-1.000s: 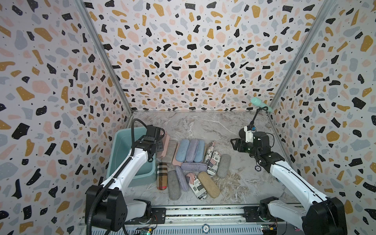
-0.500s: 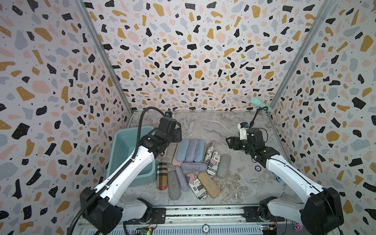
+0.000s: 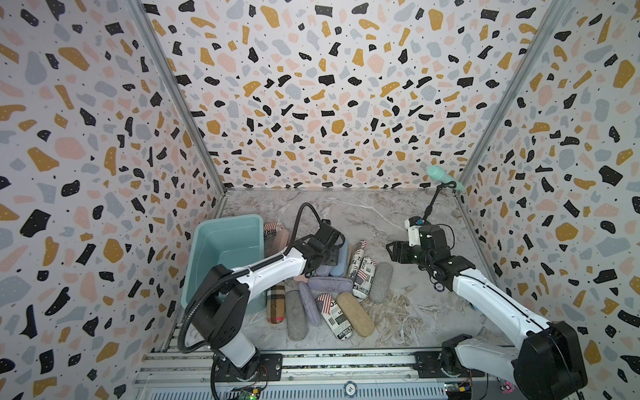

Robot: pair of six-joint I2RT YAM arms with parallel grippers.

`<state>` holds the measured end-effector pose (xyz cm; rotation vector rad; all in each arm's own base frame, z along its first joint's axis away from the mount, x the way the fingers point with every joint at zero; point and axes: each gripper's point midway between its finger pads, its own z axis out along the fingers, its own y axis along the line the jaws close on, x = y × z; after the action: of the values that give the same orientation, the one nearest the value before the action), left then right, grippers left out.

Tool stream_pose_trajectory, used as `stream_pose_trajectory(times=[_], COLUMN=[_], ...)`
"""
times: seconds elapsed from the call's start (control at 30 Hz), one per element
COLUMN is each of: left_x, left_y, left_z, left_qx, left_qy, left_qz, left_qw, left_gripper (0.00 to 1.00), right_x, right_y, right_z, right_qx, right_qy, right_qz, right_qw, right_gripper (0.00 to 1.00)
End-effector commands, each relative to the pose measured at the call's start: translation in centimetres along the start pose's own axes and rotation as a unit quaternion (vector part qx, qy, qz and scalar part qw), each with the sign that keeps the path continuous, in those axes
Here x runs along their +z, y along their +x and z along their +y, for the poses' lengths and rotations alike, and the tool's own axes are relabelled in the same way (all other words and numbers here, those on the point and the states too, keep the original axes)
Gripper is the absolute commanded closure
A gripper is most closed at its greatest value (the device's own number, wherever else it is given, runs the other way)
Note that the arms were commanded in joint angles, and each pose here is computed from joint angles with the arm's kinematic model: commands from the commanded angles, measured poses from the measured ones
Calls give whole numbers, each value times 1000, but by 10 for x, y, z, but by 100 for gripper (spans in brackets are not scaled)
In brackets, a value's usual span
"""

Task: Put the glasses cases into the storage boxes
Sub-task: Pick up the glasses case.

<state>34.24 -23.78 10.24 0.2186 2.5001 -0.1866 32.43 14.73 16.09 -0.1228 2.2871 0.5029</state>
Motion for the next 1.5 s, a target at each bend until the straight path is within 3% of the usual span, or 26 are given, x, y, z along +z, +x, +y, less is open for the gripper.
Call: stream_pose_trajectory(times=[0.0,0.13,0.3,0.47,0.67,0.8,1.2,1.47], left_x=[-6,-21,-21,-9,1,8,16,24], left_y=[-23,-33,-27,-9,11,21,21,29], left_z=[18,51,85,73,81,75,70,78], left_qx=[-16,-39,-32,-8,15,25,59,71], left_qy=[-48,-73,-107,-73,-101,-86,-89,-113], left_qz=[-40,-57,-27,13,43,60,79,96], left_qw=[998,995,993,997,994,994,991,986], left_gripper=[37,35,34,31,29,29,23,35], right_x=[-5,-5,0,1,1,0,-1,-4], right_y=[-5,-6,-6,-6,-4,-3,1,-1], right_z=[4,6,7,7,6,6,4,5], right_qx=[-5,-9,-11,-15,-15,-16,-15,-16], right_qy=[-5,-9,-12,-13,-14,-12,-12,-13], right_qz=[-8,-10,-7,-7,-6,-8,-9,-13], right_qw=[1000,1000,1000,1000,1000,1000,1000,1000], right_gripper=[22,23,20,17,16,16,12,13])
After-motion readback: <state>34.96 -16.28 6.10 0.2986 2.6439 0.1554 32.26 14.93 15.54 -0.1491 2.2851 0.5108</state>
